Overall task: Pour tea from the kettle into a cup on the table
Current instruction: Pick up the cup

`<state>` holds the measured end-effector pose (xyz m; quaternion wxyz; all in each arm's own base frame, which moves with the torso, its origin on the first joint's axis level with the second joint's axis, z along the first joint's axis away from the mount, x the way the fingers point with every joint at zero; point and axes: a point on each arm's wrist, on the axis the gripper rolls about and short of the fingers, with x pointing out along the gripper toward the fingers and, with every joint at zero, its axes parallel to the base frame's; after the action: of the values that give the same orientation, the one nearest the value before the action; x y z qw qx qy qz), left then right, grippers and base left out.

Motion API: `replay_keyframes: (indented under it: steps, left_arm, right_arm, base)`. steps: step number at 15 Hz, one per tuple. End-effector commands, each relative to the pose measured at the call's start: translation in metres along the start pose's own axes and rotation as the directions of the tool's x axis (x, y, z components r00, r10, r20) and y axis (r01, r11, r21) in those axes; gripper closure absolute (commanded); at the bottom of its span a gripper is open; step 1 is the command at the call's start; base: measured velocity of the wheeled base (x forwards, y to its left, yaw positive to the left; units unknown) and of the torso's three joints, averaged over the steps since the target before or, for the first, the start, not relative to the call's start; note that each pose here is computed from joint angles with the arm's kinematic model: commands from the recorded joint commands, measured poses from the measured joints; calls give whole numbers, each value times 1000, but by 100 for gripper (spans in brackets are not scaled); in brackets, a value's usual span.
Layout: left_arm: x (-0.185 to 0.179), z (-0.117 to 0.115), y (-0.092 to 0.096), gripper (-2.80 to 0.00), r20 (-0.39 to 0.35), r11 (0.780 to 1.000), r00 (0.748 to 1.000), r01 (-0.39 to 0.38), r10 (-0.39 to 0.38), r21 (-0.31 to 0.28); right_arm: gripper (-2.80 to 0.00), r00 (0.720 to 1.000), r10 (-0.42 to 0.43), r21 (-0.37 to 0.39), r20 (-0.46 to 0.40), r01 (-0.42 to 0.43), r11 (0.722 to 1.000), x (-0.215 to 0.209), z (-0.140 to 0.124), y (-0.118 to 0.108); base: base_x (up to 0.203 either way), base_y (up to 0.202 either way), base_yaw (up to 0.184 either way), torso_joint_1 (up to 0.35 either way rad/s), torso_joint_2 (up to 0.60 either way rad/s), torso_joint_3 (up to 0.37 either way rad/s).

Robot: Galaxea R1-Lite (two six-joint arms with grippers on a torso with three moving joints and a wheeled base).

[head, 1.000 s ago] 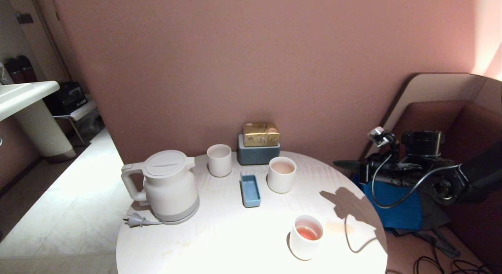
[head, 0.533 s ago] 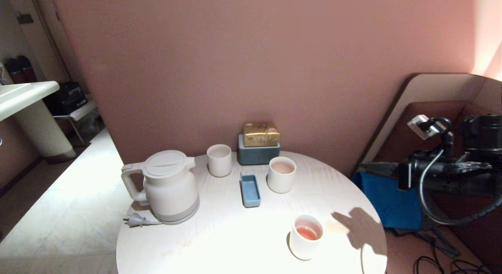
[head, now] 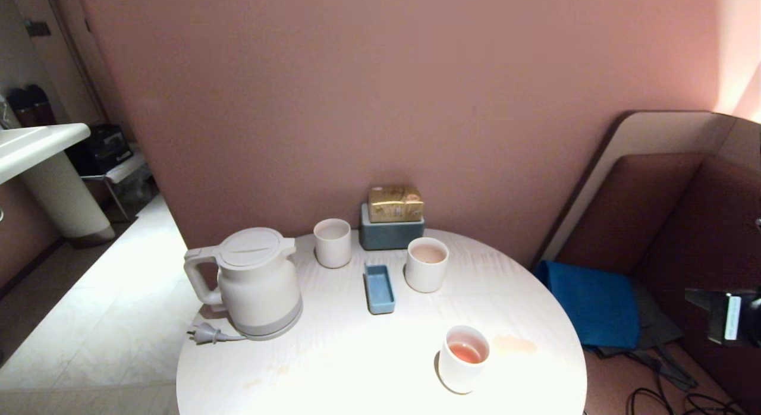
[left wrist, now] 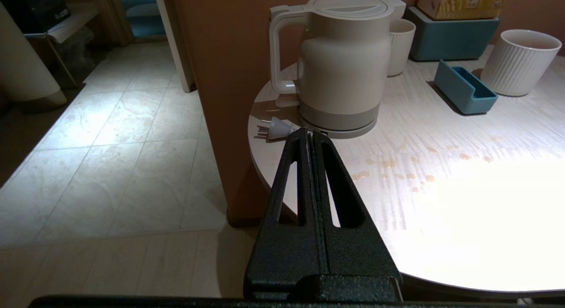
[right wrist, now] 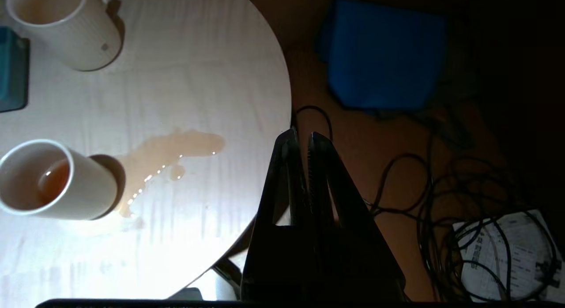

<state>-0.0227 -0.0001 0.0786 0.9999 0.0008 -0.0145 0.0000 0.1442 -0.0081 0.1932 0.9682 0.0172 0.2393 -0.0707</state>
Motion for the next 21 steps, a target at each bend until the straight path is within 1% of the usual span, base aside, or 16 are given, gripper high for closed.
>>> replay_keyframes:
  steps: [1,3,5,6,8,10,12,13,14,16,18,21]
  left_arm:
    - [0,0,0,0,0,1000,1000,0,0,0]
    - [0,0,0,0,0,1000,1000,0,0,0]
    - [0,0,0,0,0,1000,1000,0,0,0]
    - [0,0,0,0,0,1000,1000,0,0,0]
    - [0,0,0,0,0,1000,1000,0,0,0]
    - [0,0,0,0,0,1000,1000,0,0,0]
    - [0,0,0,0,0,1000,1000,0,0,0]
    - [0,0,0,0,0,1000,1000,0,0,0]
    - [0,0,0,0,0,1000,1000,0,0,0]
    - [0,0,0,0,0,1000,1000,0,0,0]
    - [0,0,0,0,0,1000,1000,0,0,0]
    - [0,0,0,0,0,1000,1000,0,0,0]
  right_arm:
    - [0,988,20,10,154,-21,1000,-53,-16,-4]
    - [0,977,36,-7,210,-36,999,-75,-46,-8]
    - [0,966,50,-34,254,-43,999,-85,-77,-10]
    - [0,955,55,-42,291,-45,998,-91,-86,-11]
    - [0,924,79,-74,375,-55,996,-105,-101,-14]
    - [0,904,93,-99,417,-56,993,-113,-117,-15]
    - [0,886,98,-107,453,-55,993,-116,-136,-17]
    - [0,881,99,-108,463,-54,993,-117,-142,-17]
    - [0,884,97,-109,457,-52,993,-114,-148,-17]
    - [0,864,99,-113,493,-49,992,-116,-153,-18]
    - [0,861,107,-132,497,-47,990,-112,-163,-18]
    - [0,873,112,-151,475,-45,988,-103,-173,-17]
  base:
    - [0,0,0,0,0,0]
    - [0,0,0,0,0,0]
    - [0,0,0,0,0,0]
    - [0,0,0,0,0,0]
    - [0,0,0,0,0,0]
    - [0,0,0,0,0,0]
    - [0,0,0,0,0,0]
    - [0,0,0,0,0,0]
    - [0,0,0,0,0,0]
    - [0,0,0,0,0,0]
    - [0,0,0,0,0,0]
    - [0,0,0,0,0,0]
